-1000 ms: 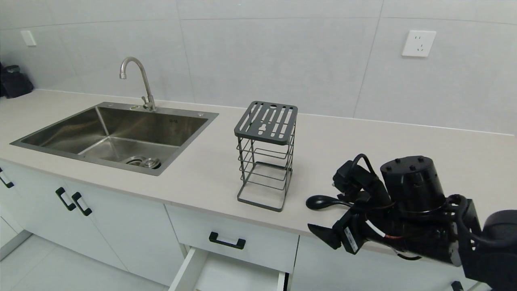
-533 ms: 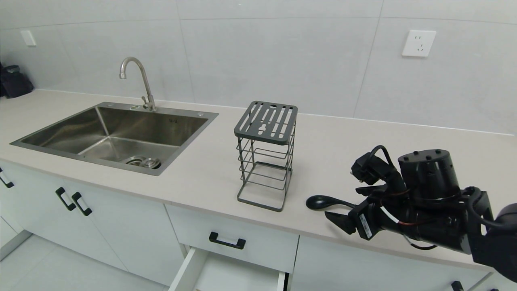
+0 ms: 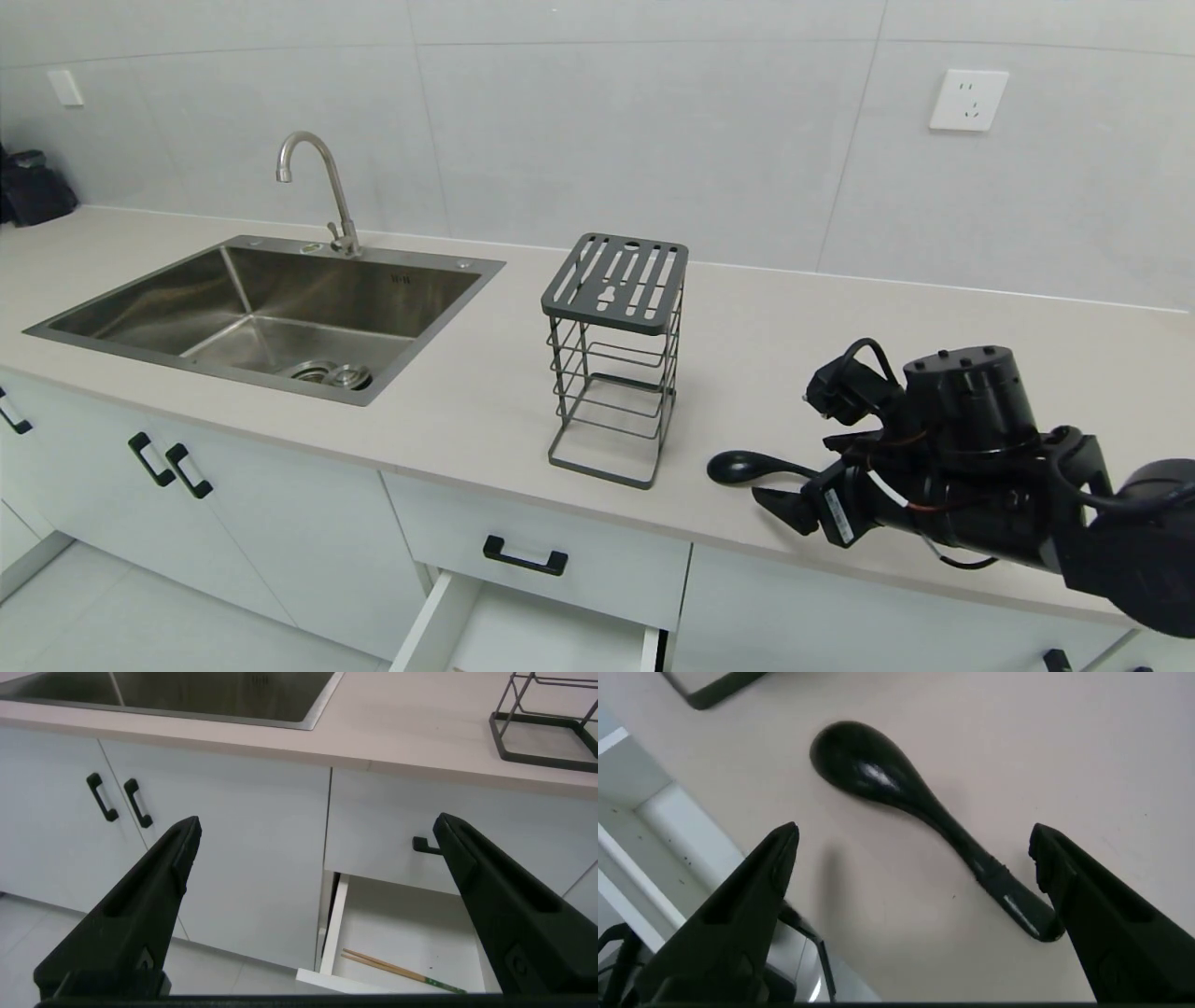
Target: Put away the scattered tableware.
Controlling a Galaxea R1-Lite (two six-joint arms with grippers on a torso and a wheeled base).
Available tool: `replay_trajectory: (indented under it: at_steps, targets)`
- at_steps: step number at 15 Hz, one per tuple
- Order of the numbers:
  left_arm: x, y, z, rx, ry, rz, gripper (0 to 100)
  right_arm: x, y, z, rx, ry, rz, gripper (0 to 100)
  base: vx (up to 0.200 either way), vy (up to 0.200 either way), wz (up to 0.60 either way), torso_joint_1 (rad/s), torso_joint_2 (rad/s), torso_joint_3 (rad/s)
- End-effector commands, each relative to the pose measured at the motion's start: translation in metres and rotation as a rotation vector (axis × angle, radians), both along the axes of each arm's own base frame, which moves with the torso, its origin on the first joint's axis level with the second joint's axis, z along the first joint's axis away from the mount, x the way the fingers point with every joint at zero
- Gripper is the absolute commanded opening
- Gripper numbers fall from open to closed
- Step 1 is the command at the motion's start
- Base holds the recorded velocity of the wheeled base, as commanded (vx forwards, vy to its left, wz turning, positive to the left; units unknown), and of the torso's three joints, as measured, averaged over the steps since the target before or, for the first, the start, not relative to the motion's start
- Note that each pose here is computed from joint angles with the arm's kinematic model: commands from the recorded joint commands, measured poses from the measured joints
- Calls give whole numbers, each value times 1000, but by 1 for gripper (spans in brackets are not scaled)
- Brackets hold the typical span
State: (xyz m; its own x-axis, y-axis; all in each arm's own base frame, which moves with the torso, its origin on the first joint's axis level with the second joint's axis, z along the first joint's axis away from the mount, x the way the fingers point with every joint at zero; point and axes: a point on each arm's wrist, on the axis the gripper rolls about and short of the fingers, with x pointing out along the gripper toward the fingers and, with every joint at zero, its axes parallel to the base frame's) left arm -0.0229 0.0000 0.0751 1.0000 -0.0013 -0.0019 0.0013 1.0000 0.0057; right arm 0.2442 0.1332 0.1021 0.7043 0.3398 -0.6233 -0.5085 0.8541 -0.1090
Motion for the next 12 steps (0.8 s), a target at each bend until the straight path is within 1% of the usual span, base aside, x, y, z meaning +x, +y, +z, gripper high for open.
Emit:
replay_trajectory:
  at_steps: [1, 6, 12]
  targets:
    - [0, 0, 0, 0, 1, 0, 100, 21, 9, -12, -10, 20, -8, 100, 0, 0, 0, 0, 0, 0]
    - [0, 0, 0, 0, 1, 0, 100, 24, 9, -18, -19, 37, -12, 100, 0, 0, 0, 0, 0, 0]
    - [0, 0, 0, 0, 1, 0, 100, 34, -16, -18, -18, 42, -99, 100, 0, 0, 0, 0, 0, 0]
